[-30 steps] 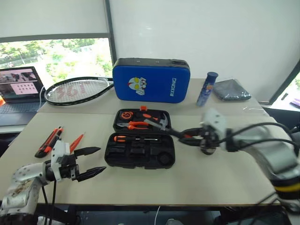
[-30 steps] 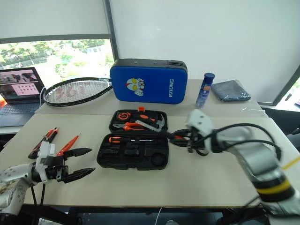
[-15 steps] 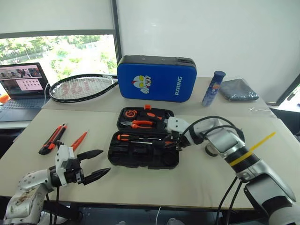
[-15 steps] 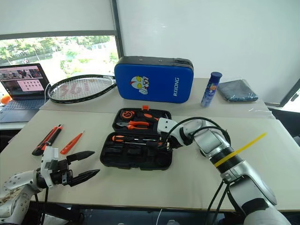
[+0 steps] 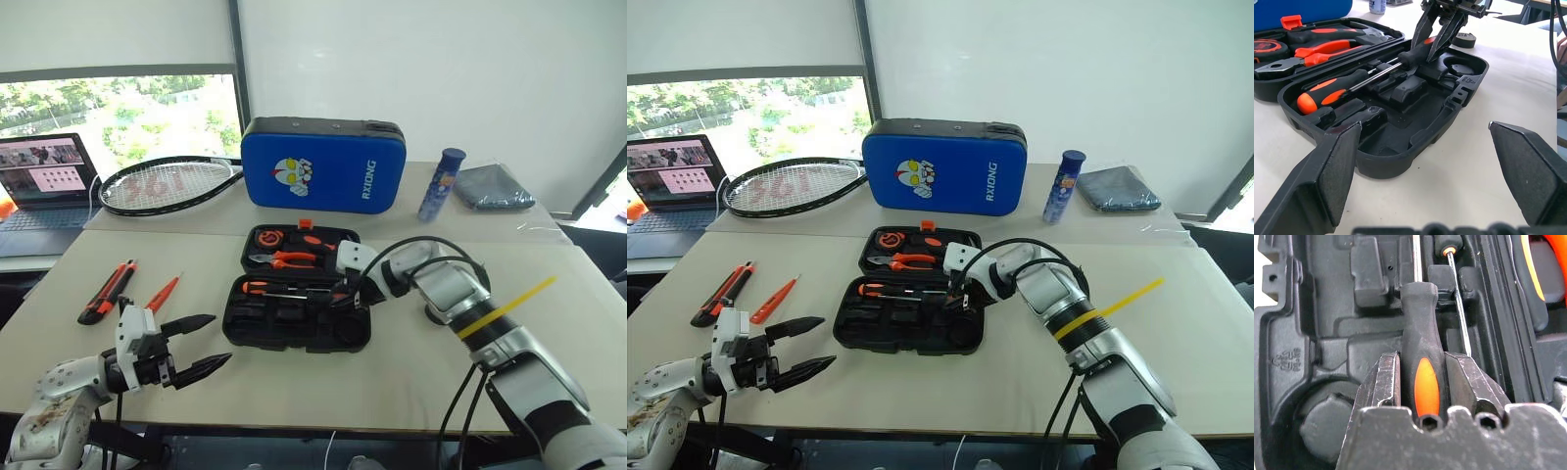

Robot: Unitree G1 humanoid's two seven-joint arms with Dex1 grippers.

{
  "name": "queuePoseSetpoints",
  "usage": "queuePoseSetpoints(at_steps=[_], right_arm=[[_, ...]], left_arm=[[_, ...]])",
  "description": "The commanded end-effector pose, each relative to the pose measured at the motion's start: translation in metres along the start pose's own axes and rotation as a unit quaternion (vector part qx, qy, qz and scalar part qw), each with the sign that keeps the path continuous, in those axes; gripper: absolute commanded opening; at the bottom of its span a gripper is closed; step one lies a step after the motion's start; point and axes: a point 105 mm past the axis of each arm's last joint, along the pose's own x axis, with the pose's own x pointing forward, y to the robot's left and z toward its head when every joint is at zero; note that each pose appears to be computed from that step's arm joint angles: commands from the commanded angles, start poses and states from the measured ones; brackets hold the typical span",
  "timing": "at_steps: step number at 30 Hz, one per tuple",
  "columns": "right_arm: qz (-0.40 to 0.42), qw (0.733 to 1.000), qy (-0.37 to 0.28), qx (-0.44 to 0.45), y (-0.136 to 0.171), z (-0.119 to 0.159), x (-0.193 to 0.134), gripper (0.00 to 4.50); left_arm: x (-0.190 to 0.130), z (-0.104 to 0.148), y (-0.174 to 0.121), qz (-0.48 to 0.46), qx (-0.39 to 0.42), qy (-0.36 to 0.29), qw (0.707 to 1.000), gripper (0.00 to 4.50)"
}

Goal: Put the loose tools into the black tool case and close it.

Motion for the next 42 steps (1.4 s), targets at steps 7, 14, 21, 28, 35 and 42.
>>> queuePoseSetpoints(at_steps=[7, 14, 21, 28, 35, 42], right_arm=[[0.0, 0.999, 0.031, -0.008, -0.007, -0.012, -0.013, 1.02], [0.0, 0.998, 0.05, -0.037, -0.005, -0.015, -0.009, 1.02], [-0.003, 0.997, 0.078, -0.008, -0.007, -0.023, -0.009, 1.02], [0.03, 1.0, -0.003, -0.007, 0.0, 0.006, -0.028, 2.86], [0.024, 0.999, -0.03, -0.029, 0.0, 0.015, -0.043, 2.86], [-0.01, 0.998, -0.052, -0.032, 0.0, 0.021, -0.019, 0.88]], left_arm=[[0.001, 0.009, -0.001, -0.005, 0.02, -0.004, 1.0, 4.5], [0.0, 0.009, -0.001, -0.006, 0.021, -0.001, 1.0, 4.5], [0.001, 0.009, -0.002, -0.008, 0.021, 0.0, 1.0, 4.5], [0.0, 0.01, 0.001, -0.005, 0.021, 0.001, 1.0, 4.5], [0.001, 0.011, 0.005, -0.001, 0.024, -0.001, 1.0, 4.5], [0.004, 0.01, 0.006, -0.001, 0.024, -0.001, 1.0, 4.5]])
